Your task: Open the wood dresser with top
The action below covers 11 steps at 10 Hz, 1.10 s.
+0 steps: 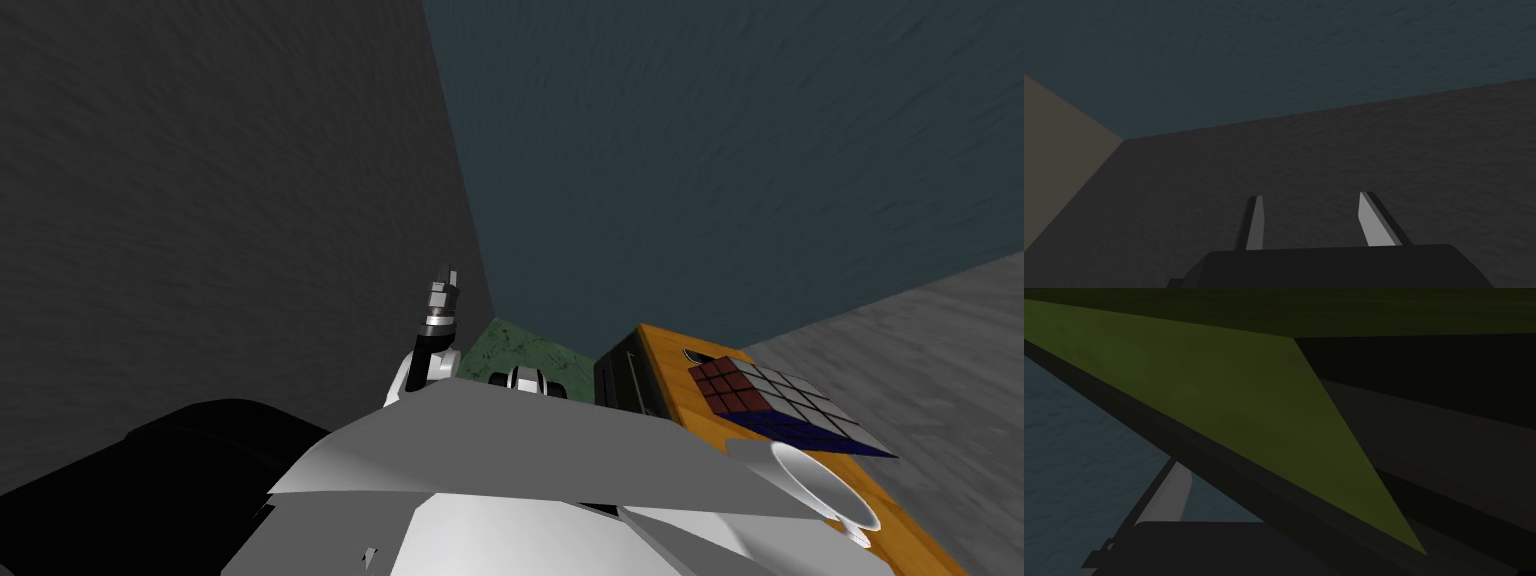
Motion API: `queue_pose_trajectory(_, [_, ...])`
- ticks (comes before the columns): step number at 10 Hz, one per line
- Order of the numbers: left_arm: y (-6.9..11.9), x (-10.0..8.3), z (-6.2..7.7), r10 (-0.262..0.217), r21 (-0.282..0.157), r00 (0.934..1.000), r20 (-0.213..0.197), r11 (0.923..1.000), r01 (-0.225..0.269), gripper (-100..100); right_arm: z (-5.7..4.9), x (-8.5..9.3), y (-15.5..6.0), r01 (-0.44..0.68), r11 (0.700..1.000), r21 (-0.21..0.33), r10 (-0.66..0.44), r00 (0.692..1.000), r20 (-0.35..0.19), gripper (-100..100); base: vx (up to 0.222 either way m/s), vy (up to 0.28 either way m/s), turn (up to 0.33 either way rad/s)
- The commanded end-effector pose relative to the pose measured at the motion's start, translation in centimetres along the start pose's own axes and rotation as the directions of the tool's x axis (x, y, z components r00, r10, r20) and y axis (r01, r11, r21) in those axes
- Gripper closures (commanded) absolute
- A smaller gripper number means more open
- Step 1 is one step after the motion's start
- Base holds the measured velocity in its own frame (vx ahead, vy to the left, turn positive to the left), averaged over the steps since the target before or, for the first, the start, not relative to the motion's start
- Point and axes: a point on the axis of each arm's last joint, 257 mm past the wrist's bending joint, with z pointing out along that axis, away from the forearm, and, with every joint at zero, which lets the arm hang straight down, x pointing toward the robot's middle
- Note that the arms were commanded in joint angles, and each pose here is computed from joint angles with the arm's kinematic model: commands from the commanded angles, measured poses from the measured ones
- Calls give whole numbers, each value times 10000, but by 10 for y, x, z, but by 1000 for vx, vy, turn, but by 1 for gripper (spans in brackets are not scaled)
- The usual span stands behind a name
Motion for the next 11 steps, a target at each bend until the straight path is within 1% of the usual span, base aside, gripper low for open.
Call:
queue_pose_trajectory(1, [0, 0, 0, 1, -1, 10000, 0, 10000, -1, 0, 0, 7, -2, 140, 9999, -6, -140, 9999, -55, -100, 0, 7, -1])
queue_pose_trajectory(2, [0, 0, 0, 0, 0, 10000, 0, 10000, 0, 0, 0, 2, 0, 70, 10000, -11, -70, 10000, -2, -100, 1, 7, 1])
queue_pose_trajectory(3, [0, 0, 0, 1, 0, 10000, 0, 10000, -1, 0, 7, -5, 5, 17, 10000, -12, -17, 10000, -58, -100, 5, -32, 60])
queue_pose_trajectory(4, [0, 0, 0, 1, 0, 10000, -1, 10000, -1, 0, 10, -8, 7, -6, 10000, -8, 6, 10000, -87, -100, 10, -65, 73])
queue_pose_trajectory(5, [0, 0, 0, 2, -1, 10000, -1, 10000, -2, 0, 8, -7, 6, -4, 10000, -9, 4, 10000, -63, -100, 5, -33, 16])
queue_pose_trajectory(6, [0, 0, 0, 2, -1, 10000, -1, 10000, -2, 0, 0, 2, 1, 81, 10000, -25, -81, 10000, 22, 100, 3, 42, -65])
queue_pose_trajectory(7, [0, 0, 0, 0, -1, 10000, 0, 10000, 0, 0, 4, -6, 2, 25, 10000, -3, -25, 10000, 38, 100, 13, 17, 2])
queue_pose_trajectory(8, [0, 0, 0, 0, 0, 10000, 0, 10000, 0, 0, 4, -5, -1, 29, 10000, 68, -29, 10000, 18, 100, 50, 100, 18])
queue_pose_trajectory(11, [0, 0, 0, -2, 0, 10000, 1, 10000, 2, 0, 3, -5, 4, 25, 10000, 7, -25, 10000, -32, 100, 68, 168, 6])
